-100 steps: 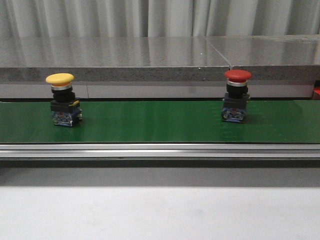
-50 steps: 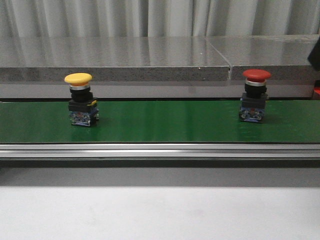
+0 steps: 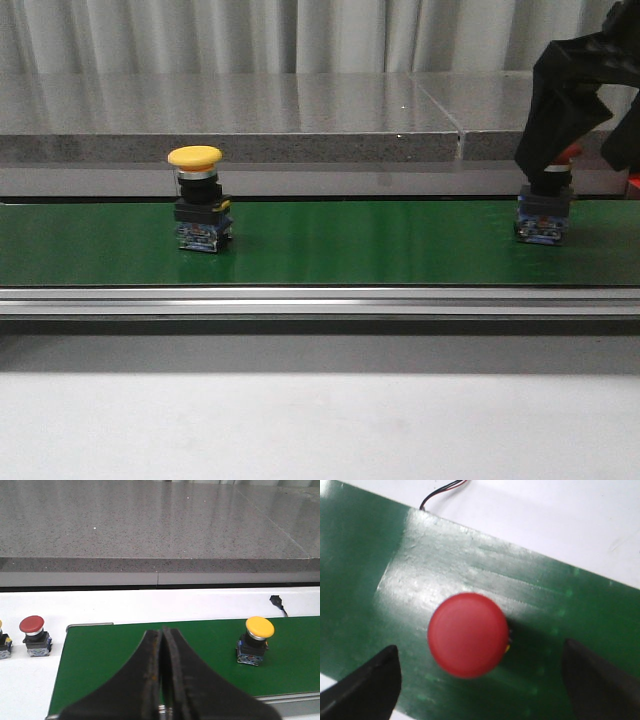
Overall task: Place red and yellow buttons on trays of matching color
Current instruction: 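Grasp the red button at the belt's end with the right gripper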
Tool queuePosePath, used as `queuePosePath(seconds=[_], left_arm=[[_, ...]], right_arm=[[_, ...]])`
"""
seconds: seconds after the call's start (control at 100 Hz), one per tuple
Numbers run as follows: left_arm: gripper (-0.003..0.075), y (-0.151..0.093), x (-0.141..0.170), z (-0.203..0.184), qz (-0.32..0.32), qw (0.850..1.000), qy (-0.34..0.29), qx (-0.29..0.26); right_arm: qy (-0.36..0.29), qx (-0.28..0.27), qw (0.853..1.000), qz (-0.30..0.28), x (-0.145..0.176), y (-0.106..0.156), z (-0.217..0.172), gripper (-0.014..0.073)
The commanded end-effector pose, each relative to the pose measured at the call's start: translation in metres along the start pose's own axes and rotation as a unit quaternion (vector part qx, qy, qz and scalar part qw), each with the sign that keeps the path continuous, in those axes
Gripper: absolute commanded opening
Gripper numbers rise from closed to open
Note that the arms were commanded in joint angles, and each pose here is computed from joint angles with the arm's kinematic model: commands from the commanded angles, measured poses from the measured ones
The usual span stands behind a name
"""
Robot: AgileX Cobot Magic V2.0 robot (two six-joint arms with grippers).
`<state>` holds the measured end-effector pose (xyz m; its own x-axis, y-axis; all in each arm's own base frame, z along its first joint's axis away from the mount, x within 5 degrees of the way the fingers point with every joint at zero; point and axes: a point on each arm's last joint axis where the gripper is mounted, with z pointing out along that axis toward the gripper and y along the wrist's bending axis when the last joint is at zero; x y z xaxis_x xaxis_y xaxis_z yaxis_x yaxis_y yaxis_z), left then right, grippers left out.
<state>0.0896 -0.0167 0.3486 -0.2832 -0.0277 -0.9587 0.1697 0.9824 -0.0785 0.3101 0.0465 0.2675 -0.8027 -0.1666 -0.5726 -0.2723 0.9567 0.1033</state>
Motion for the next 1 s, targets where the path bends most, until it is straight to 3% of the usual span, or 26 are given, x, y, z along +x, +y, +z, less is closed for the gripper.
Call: queuePosePath(seconds=[0.0,0.11,0.18,0.37,0.44,0.56,0.72,0.99], left_arm=[[-0.0019,-0.001,-0.015,-0.004,-0.007,0.999,-0.049,-0.001],[-0.0019,-0.001,-0.015,-0.004,-0.007,0.999,-0.049,-0.001],[-0.0019,-0.001,-0.015,-0.004,-0.007,0.999,-0.049,-0.001],[-0.0019,-0.001,-0.015,-0.004,-0.007,0.999,-0.049,-0.001],[-0.0019,-0.001,-0.015,-0.004,-0.007,0.999,-0.049,-0.001],[-0.0019,-0.001,-0.015,-0.004,-0.007,0.999,-0.049,-0.001],[-0.0019,-0.001,-0.015,-0.004,-0.007,0.999,-0.049,-0.001],[-0.0019,-0.001,-0.015,-0.004,-0.007,0.999,-0.049,-0.001]], right_arm=[[-0.054,0.011,0.998,-0.009,-0.019,0.0,-0.01,0.0642],[-0.043,0.017,0.999,-0.017,-0.022,-0.004,0.0,0.0606],[-0.035,0.019,0.999,-0.019,-0.023,-0.006,0.006,0.0533],[-0.007,0.008,1.0,-0.019,-0.02,-0.004,0.006,0.0167],[0.001,0.006,1.0,-0.02,-0.023,-0.006,0.0,0.0095],[-0.004,0.014,1.0,-0.005,-0.037,-0.022,-0.02,0.0089],[-0.056,0.06,0.996,0.037,-0.061,-0.066,-0.061,0.0089],[-0.138,0.179,0.963,0.149,-0.065,-0.171,-0.131,0.0089]])
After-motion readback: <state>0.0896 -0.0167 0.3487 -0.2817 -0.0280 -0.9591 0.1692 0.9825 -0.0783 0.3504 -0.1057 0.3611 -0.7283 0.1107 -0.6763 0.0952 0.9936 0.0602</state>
